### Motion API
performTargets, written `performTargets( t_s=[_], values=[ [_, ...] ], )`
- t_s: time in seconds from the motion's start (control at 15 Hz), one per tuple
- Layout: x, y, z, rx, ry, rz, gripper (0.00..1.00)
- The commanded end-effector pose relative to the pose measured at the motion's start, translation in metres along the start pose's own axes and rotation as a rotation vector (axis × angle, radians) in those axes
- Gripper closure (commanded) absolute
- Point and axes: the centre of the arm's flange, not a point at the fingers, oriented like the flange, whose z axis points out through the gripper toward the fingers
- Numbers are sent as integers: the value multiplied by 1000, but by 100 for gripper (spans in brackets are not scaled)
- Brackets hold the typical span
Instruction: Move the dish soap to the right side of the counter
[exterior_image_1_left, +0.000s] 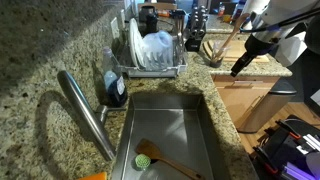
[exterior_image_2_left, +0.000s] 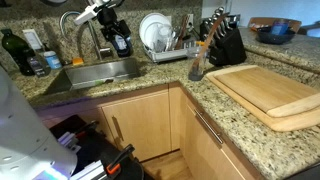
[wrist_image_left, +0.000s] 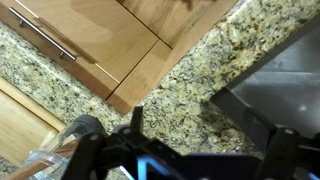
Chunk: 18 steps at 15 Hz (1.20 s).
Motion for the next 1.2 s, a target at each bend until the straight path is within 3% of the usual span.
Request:
performTargets(
  t_s=[0.0, 0.4, 0.53, 0.73, 0.93, 1.07, 1.13],
  values=[
    [0, 0, 0, 0, 0, 0, 0],
    [-5, 9, -4, -5, 24, -3, 0],
    [-16, 63, -39, 170, 30, 29, 0],
    [-11, 135, -33, 357, 73, 41, 0],
    [2, 198, 26, 533, 90, 79, 0],
    [6, 208, 76, 649, 70, 75, 0],
    [-17, 203, 27, 568, 103, 98, 0]
  ],
)
